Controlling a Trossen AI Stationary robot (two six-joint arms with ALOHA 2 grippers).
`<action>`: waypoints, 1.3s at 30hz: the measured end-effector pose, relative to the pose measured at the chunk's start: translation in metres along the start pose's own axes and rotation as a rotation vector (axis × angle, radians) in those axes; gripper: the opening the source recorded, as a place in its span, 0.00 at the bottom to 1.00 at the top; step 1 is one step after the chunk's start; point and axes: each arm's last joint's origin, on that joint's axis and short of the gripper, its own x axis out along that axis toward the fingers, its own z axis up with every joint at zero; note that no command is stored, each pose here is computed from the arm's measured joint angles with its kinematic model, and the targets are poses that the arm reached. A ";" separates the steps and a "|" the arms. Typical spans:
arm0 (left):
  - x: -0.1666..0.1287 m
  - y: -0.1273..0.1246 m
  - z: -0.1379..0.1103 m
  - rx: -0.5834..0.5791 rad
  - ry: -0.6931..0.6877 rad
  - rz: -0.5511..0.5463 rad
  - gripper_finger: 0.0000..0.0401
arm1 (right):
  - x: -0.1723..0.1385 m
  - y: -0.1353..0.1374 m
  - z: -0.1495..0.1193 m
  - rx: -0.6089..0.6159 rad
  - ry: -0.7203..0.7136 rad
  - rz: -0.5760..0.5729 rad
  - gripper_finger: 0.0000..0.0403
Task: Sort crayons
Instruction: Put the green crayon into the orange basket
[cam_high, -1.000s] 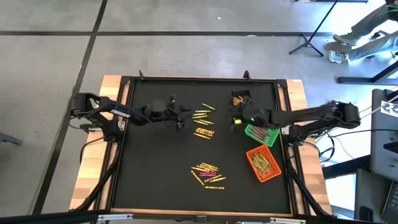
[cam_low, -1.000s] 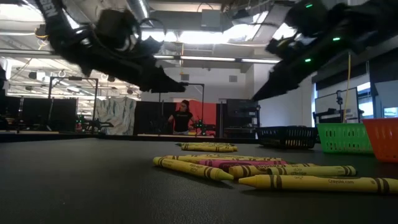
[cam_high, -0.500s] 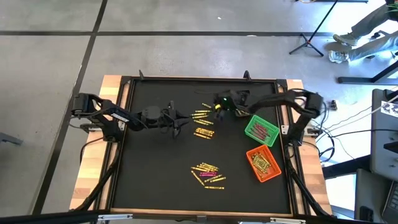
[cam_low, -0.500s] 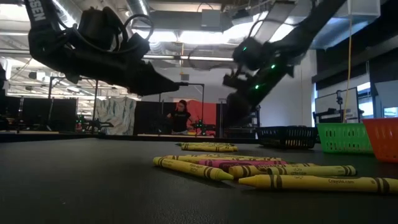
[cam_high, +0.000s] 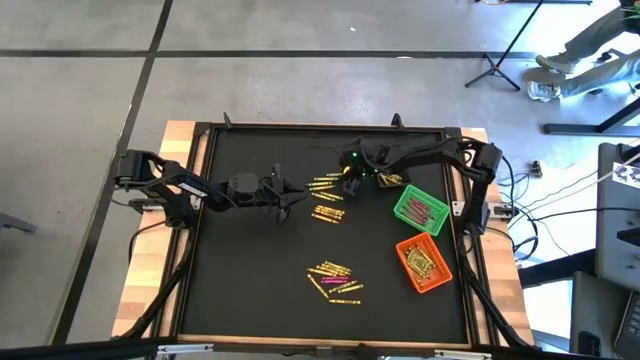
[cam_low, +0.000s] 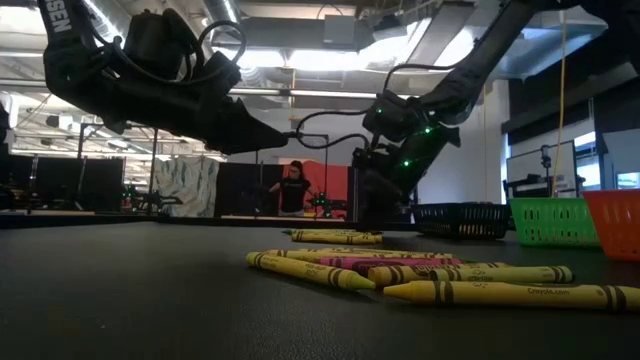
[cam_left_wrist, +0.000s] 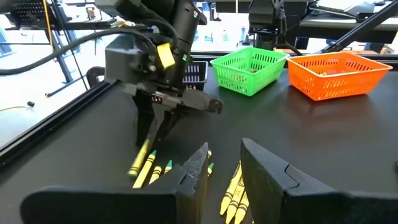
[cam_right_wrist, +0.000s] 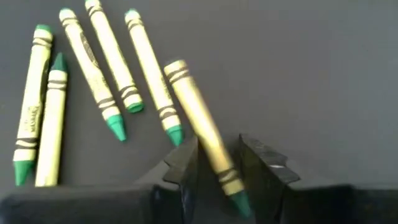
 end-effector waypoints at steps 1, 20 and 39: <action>0.000 0.000 0.000 0.000 0.000 0.000 0.20 | 0.000 0.000 0.000 -0.001 -0.003 -0.002 0.28; 0.000 -0.002 0.000 -0.007 -0.001 -0.073 0.20 | -0.002 0.000 -0.005 -0.081 0.074 0.010 0.03; 0.000 -0.003 0.006 0.052 -0.065 -0.110 0.20 | -0.080 0.044 0.013 -0.134 0.059 0.023 0.03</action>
